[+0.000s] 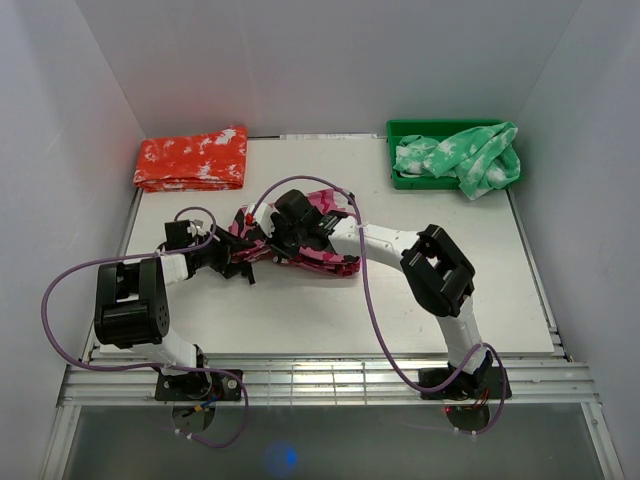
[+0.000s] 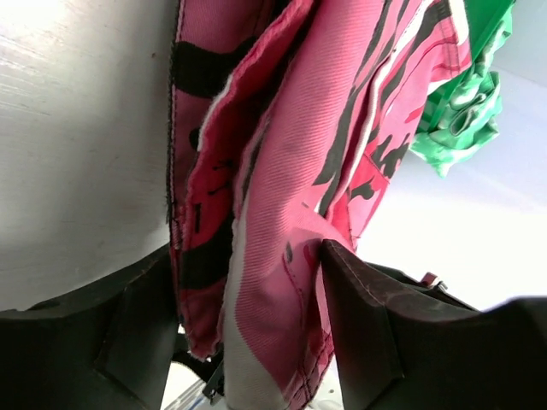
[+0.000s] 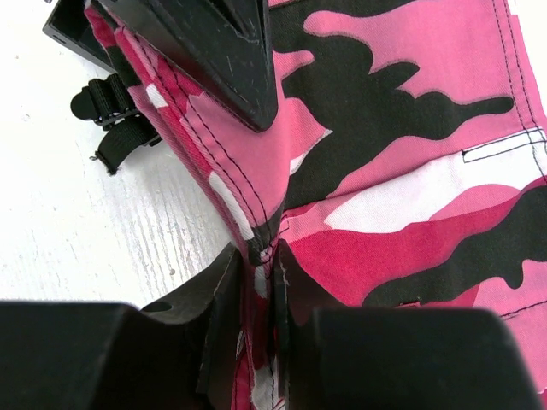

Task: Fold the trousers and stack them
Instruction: Neatly place the folded trousers to the corner

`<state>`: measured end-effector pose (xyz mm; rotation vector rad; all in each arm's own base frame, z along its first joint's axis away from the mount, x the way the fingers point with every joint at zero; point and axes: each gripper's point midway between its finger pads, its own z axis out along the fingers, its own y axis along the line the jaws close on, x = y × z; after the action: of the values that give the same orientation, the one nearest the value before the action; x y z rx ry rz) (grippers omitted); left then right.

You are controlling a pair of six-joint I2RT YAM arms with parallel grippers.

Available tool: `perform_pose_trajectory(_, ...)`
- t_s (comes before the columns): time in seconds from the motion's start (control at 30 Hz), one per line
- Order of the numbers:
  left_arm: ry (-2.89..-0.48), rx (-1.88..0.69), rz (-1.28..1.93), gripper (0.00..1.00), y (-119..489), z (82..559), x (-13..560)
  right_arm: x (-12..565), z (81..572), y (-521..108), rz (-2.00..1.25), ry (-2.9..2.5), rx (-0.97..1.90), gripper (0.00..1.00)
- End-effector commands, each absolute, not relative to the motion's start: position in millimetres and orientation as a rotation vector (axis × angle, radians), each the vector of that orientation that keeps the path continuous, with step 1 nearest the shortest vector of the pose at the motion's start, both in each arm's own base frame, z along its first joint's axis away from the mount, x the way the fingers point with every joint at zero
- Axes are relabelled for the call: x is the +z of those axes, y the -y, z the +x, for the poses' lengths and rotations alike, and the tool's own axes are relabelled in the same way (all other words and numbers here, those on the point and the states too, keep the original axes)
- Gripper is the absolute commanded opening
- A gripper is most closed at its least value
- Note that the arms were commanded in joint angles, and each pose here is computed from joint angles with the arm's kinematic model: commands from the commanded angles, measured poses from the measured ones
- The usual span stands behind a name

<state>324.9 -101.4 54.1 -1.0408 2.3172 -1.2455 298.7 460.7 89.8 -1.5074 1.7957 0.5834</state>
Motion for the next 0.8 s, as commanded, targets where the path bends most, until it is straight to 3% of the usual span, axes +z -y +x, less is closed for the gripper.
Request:
perform_pose_trajectory(0.0,-2.273,-1.29,-1.06,0.69,106.4,330.7,65.5,116.2,303.2,-475.9,-1.459,-1.728,0.626,0.08)
perform_pose_trajectory(0.17,-2.264,-1.292,-1.076,0.53,105.8,333.2,70.0,110.8,305.3,-468.6,-1.461,-1.743,0.587,0.08)
perform_pose_trajectory(0.37,-2.269,-1.307,-1.086,0.43,106.8,332.7,71.9,107.2,307.4,-448.2,-1.442,-1.783,0.551,0.08)
perform_pose_trajectory(0.43,-2.276,-1.305,-1.081,0.3,107.0,331.4,70.6,111.2,310.7,-443.5,-1.428,-1.787,0.545,0.11)
perform_pose_trajectory(0.47,-2.279,-1.302,-1.086,0.25,106.8,331.5,69.6,112.6,311.6,-440.3,-1.425,-1.796,0.535,0.24)
perform_pose_trajectory(0.53,-2.279,-1.311,-1.077,0.04,107.5,332.3,70.1,127.1,318.3,-433.0,-1.382,-1.805,0.53,0.39)
perform_pose_trajectory(0.57,-2.279,-1.311,-1.077,0.0,107.5,332.5,69.9,129.5,317.9,-426.9,-1.374,-1.83,0.535,0.57)
perform_pose_trajectory(0.67,-2.276,-1.314,-1.072,0.0,107.4,334.4,70.2,156.9,325.2,-402.7,-1.261,-1.898,0.59,0.76)
perform_pose_trajectory(0.77,-2.272,-1.308,-1.059,0.0,106.8,335.8,71.7,179.1,322.6,-365.1,-1.141,-2.004,0.673,0.85)
